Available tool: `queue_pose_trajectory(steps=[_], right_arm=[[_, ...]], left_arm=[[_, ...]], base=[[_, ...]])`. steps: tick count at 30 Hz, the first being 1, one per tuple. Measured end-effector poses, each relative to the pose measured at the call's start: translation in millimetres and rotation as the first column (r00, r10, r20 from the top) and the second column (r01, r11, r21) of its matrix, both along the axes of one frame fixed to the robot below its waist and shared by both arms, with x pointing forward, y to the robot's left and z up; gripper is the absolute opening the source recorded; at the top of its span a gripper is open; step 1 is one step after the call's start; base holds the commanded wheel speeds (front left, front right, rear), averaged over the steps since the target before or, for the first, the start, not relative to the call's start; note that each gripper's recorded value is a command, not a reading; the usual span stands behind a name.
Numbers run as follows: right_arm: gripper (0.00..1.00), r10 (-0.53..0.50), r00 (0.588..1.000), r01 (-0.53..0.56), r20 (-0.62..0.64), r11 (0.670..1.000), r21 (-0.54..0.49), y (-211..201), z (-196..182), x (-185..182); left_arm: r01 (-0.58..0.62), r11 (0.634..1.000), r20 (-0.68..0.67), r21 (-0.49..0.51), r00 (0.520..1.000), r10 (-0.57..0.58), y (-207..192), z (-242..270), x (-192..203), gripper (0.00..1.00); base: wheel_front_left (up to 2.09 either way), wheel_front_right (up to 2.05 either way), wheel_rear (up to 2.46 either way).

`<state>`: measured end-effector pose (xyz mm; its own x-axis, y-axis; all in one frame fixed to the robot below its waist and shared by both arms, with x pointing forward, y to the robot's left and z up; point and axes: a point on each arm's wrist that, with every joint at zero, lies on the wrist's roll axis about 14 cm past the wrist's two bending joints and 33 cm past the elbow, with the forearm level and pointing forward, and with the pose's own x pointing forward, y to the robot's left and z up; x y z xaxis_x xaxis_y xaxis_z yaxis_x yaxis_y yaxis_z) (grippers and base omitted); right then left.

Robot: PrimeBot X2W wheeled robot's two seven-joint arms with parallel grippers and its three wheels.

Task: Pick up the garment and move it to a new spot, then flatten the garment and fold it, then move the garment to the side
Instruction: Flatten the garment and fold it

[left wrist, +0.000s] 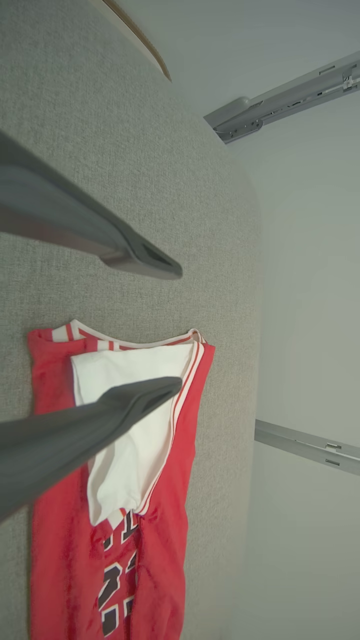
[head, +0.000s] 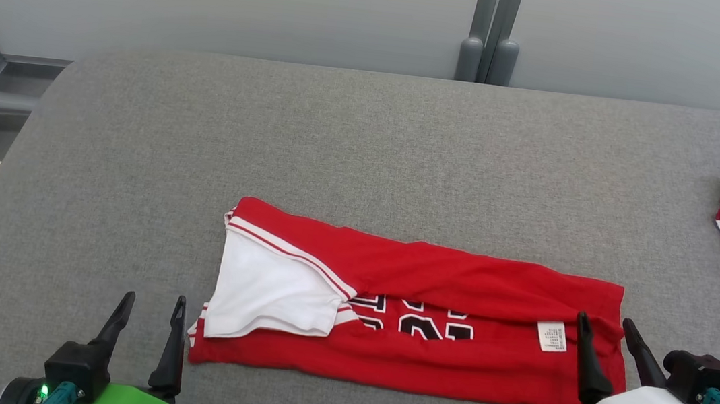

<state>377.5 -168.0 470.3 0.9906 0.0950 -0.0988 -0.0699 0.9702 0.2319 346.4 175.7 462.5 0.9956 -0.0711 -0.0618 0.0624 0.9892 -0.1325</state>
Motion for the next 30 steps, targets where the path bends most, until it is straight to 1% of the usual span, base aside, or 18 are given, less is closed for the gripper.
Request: queue_pose_trajectory(steps=[6, 9, 13, 16, 20, 27, 30], right_arm=[[1.0, -0.002, 1.0, 0.002, -0.007, 1.0, 0.001, -0.1, -1.0, 0.8], [1.0, -0.031, 0.999, 0.031, -0.028, 1.0, -0.001, -10.0, -4.3, 0.7], [1.0, -0.081, 0.989, 0.079, -0.122, 0.997, -0.026, -31.0, -20.7, -1.7], [1.0, -0.107, 0.973, 0.101, -0.205, 0.994, -0.041, -42.8, -32.5, -0.9], [1.0, -0.129, 0.952, 0.117, -0.277, 0.991, -0.058, -52.8, -41.9, 3.5], [1.0, -0.123, 0.916, 0.115, -0.381, 0.992, -0.043, -53.2, -60.4, 9.5], [1.0, -0.095, 0.907, 0.102, -0.41, 0.995, -0.005, -44.0, -67.7, 13.2]], left_arm=[[-0.007, 1.0, 0.003, 0.003, 1.0, 0.007, 2.9, 0.5, 1.9, 1.0], [-0.003, 1.0, -0.002, -0.003, 1.0, 0.003, 1.4, -1.1, 1.8, 1.0], [0.002, 1.0, -0.011, -0.008, 1.0, -0.002, -1.1, -4.0, 2.9, 1.0], [0.007, 1.0, -0.02, -0.01, 1.0, -0.008, -2.8, -7.0, 4.4, 1.0], [0.013, 1.0, -0.024, -0.011, 1.0, -0.014, -4.5, -8.5, 9.6, 1.0], [0.011, 1.0, -0.043, -0.015, 0.999, -0.012, -3.3, -14.7, 13.0, 1.0], [0.002, 1.0, -0.044, -0.013, 0.999, -0.003, -0.5, -15.1, 14.9, 1.0]], base=[[0.0, 0.0, 0.0], [0.0, 0.0, 0.0], [0.0, 0.0, 0.0], [0.0, 0.0, 0.0], [0.0, 0.0, 0.0], [0.0, 0.0, 0.0], [0.0, 0.0, 0.0]])
